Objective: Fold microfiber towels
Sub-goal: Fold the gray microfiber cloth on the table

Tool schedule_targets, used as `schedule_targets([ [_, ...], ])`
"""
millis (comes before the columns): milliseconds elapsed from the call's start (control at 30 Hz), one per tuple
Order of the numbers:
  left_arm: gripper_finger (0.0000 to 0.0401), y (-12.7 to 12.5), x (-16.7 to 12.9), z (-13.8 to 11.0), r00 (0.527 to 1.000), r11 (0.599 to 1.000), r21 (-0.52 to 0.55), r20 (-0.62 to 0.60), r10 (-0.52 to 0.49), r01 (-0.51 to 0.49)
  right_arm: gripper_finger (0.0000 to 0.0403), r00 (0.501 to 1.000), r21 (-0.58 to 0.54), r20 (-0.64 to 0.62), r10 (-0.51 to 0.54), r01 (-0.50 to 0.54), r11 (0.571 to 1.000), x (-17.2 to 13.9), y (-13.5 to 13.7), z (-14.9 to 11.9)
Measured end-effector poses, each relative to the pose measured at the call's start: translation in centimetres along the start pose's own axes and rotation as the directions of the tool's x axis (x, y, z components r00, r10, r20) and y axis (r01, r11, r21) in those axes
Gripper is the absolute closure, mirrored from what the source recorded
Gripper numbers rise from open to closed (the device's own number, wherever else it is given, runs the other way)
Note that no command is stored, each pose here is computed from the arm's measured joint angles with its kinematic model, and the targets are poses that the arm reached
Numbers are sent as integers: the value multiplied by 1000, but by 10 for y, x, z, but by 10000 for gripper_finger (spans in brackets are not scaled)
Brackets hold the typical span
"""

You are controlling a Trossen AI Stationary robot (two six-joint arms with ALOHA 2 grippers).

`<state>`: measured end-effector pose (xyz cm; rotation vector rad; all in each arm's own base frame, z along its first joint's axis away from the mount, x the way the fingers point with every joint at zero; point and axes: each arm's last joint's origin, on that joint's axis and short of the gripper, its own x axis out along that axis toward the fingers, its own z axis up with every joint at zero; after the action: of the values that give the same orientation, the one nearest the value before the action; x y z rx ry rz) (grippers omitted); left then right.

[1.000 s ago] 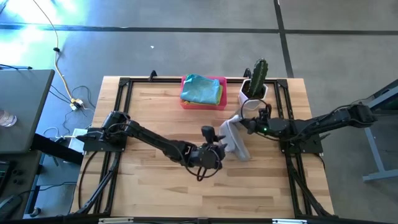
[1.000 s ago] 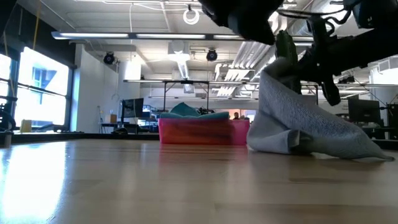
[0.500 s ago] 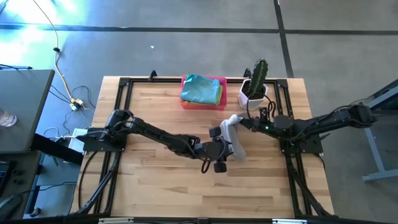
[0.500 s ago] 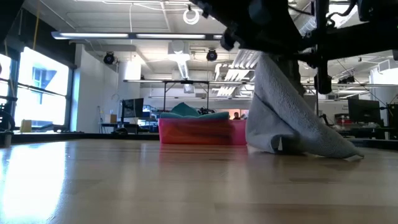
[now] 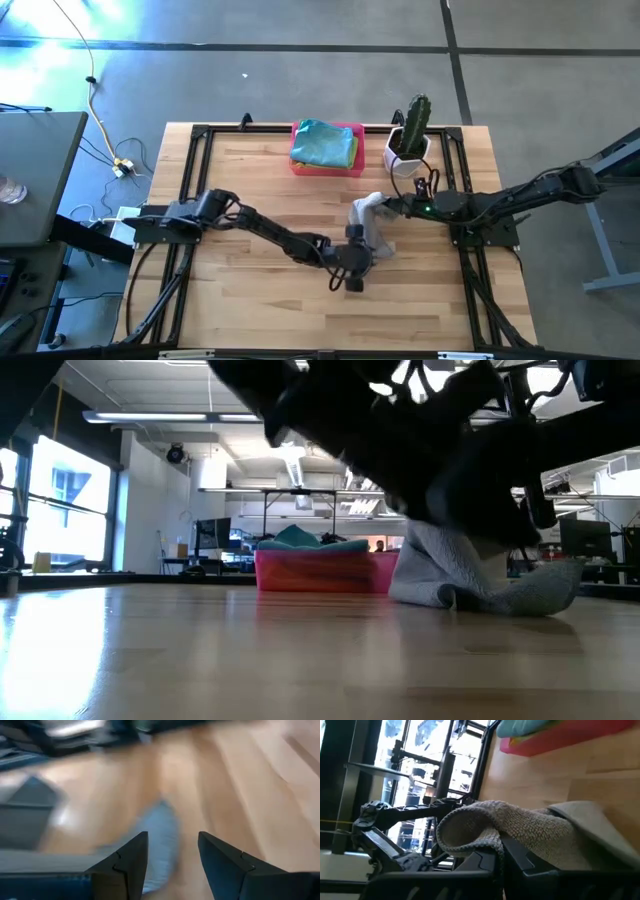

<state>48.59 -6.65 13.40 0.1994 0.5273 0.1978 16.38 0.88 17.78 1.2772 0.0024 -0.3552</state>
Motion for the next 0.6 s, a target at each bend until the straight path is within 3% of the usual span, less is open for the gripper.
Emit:
schedule_targets([
  [133,236,-8,9,-17,996,997,40,-46,-70,72,403,1000,-10,0,-2,2,1000,0,0,0],
  [400,236,-13,8,-11,997,997,27,22,-68,67,403,993,-32,75,-87,89,995,0,-8,1],
  [600,236,-6,9,-3,996,1000,2,94,3,-3,403,982,-7,170,-78,81,997,-1,-5,4],
])
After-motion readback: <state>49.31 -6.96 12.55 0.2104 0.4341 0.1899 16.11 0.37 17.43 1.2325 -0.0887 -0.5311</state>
